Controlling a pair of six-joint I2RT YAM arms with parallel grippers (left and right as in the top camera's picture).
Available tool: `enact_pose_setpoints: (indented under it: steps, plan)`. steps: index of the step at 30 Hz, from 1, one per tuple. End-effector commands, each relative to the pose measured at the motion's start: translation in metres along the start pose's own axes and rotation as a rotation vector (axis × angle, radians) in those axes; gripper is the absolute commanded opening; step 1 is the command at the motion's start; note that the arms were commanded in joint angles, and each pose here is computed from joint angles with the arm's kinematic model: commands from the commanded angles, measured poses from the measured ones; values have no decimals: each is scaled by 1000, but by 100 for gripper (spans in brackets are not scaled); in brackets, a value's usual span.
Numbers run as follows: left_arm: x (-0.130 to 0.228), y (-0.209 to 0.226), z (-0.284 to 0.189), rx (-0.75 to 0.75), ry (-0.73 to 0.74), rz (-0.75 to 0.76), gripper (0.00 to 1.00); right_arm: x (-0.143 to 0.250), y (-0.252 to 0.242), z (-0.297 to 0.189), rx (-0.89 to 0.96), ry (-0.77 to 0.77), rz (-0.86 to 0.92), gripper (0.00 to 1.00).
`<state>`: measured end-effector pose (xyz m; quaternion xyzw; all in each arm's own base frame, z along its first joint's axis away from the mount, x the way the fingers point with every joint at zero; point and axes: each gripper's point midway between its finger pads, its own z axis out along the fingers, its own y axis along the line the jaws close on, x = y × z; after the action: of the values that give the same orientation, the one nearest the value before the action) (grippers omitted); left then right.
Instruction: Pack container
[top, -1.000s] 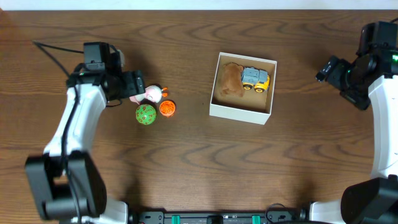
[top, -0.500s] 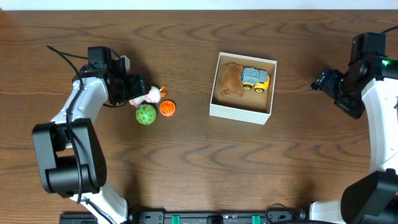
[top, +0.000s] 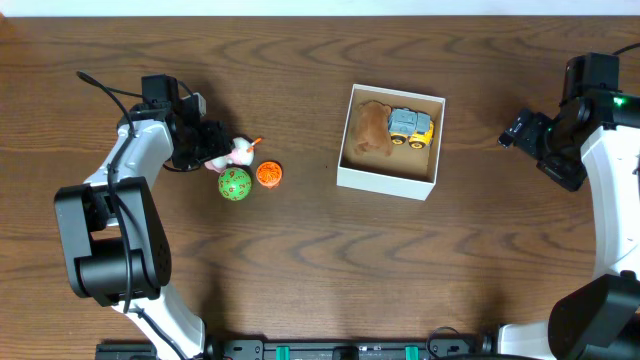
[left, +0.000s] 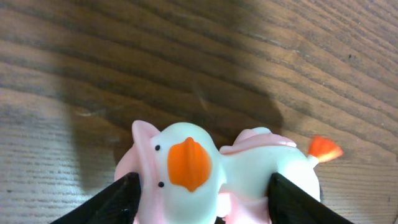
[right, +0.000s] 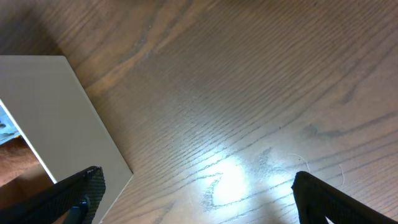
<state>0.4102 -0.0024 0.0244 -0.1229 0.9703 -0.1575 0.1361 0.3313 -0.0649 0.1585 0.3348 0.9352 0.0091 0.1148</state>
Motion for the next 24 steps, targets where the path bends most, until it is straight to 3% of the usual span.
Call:
enact_pose_setpoints:
  steps: [1, 6, 10, 18, 24]
  plan:
    - [18, 4, 15, 2, 75, -22, 58, 1, -2, 2, 5, 7, 21, 99]
    - [20, 1, 11, 6, 80, -21, 38, 1, -2, 2, 5, 8, 21, 99]
    - [22, 0, 7, 5, 84, -21, 7, 2, -3, 2, 7, 11, 21, 99]
    - [26, -1, 4, 2, 100, -26, 6, 2, -3, 2, 7, 11, 21, 99]
    - [13, -12, -24, 14, 33, 1, 6, 3, -3, 2, 8, 13, 21, 99]
